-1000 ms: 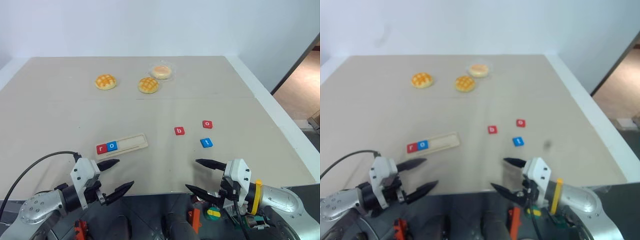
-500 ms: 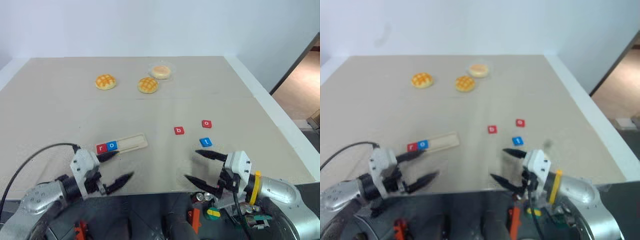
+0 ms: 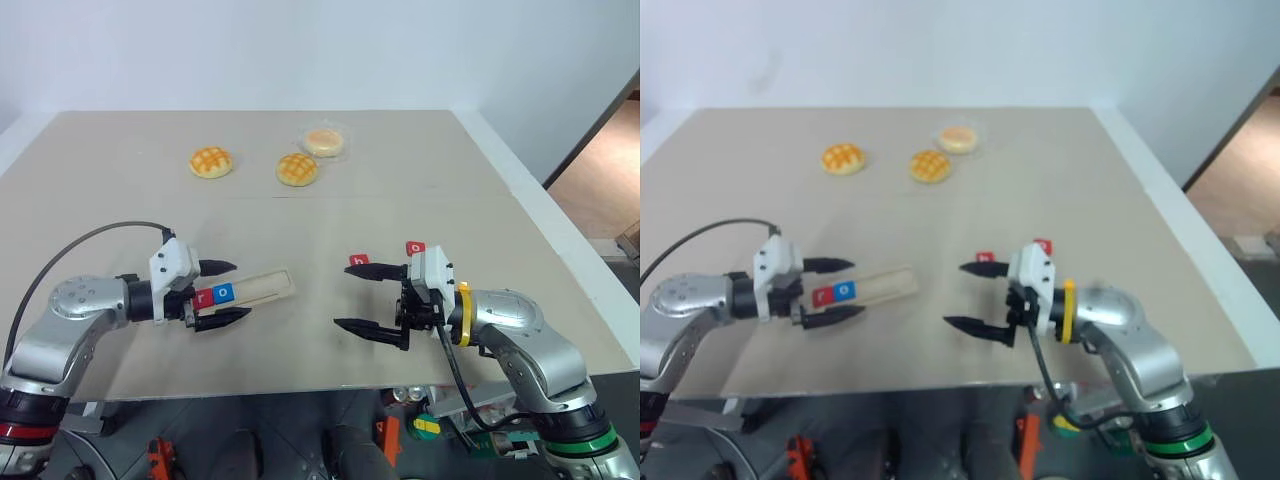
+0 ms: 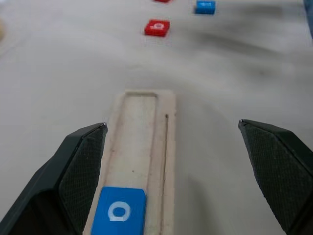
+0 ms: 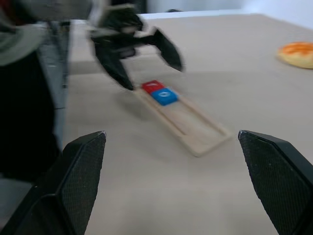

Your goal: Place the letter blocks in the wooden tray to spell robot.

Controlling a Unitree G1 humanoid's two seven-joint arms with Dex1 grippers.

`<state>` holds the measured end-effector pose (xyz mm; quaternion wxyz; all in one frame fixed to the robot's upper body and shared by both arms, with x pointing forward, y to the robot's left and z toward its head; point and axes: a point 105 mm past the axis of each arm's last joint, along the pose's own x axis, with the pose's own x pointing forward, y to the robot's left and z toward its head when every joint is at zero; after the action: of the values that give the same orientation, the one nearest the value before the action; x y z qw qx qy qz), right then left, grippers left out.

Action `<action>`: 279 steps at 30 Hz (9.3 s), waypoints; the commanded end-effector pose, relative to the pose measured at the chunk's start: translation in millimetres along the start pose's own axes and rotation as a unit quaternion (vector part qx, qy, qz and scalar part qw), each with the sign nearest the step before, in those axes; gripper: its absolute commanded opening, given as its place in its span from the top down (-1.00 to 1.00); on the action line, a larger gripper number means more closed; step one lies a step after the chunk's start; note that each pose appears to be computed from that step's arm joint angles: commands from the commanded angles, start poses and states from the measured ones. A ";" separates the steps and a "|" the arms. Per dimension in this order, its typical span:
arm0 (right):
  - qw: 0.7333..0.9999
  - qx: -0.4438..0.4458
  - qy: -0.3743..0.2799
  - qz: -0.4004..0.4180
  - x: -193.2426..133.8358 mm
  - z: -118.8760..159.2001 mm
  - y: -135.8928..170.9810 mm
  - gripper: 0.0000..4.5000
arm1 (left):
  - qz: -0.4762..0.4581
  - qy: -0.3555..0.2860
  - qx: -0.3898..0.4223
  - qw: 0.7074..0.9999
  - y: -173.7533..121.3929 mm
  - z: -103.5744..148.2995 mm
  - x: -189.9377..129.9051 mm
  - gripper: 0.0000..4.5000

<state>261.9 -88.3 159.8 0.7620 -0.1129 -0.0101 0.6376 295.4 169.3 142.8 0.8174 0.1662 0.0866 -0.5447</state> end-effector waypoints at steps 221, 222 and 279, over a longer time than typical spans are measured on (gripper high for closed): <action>0.972 -0.006 0.173 -0.161 -17.2 -74.7 -140.2 -0.89 | 0.085 -0.109 -0.076 0.987 -39.5 26.5 69.4 -0.99; 0.971 -0.008 0.174 -0.165 -17.2 -74.6 -141.3 -0.89 | 0.085 -0.110 -0.077 0.987 -39.7 26.6 69.8 -0.99; 0.979 0.026 0.168 -0.111 -12.9 -63.6 -137.2 0.43 | 0.079 -0.095 -0.082 0.989 -44.7 19.3 70.8 -1.00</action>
<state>401.6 -134.7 114.0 0.8236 -0.1862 0.1392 0.5173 282.2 85.5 123.0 0.8735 0.0440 0.0539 -0.4819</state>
